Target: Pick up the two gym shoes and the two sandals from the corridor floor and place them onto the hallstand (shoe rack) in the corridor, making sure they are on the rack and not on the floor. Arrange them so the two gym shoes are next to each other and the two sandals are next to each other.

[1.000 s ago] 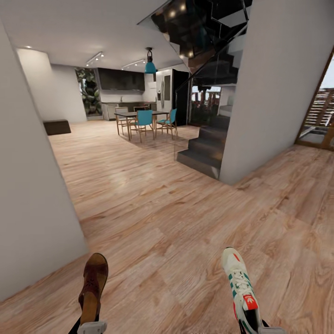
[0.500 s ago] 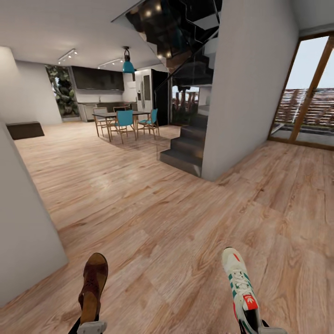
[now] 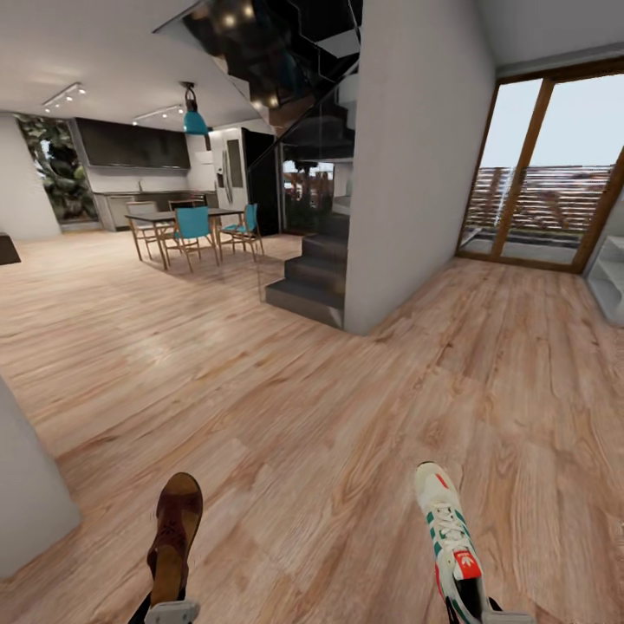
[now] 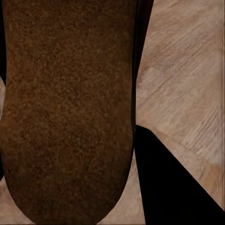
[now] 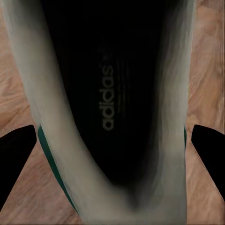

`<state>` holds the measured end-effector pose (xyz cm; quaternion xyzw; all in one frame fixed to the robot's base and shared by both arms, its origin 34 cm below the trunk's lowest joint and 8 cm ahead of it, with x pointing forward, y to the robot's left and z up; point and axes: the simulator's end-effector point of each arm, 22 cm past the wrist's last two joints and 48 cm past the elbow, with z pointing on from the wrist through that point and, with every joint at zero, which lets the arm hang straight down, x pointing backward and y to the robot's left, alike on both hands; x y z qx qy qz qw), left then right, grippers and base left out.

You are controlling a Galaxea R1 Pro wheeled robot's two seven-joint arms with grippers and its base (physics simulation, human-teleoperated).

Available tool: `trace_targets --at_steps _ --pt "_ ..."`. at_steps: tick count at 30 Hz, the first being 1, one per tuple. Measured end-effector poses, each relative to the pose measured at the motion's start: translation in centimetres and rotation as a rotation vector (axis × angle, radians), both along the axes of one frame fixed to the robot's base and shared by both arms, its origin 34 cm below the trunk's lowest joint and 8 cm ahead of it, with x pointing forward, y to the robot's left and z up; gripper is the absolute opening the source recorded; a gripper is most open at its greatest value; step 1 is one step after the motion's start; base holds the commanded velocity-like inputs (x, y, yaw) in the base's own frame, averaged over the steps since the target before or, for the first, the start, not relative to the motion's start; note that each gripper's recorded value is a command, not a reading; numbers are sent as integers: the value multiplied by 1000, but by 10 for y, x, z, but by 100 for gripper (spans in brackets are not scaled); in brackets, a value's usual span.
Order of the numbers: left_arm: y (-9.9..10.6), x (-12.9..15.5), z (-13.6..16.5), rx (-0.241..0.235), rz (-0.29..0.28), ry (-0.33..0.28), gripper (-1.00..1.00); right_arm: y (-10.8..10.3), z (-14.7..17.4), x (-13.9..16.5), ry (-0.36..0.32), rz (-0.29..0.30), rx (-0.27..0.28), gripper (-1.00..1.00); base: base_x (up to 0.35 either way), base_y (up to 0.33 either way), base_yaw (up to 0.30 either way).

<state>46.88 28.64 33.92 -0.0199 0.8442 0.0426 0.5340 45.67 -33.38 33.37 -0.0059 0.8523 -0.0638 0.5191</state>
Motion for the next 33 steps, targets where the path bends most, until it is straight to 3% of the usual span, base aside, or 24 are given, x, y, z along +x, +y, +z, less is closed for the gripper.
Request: trace_targets --at_steps 33 --pt "2 -1 -1 1 4 2 -100 7 -1 0 0 -1 12 -100 304 -97 -266"
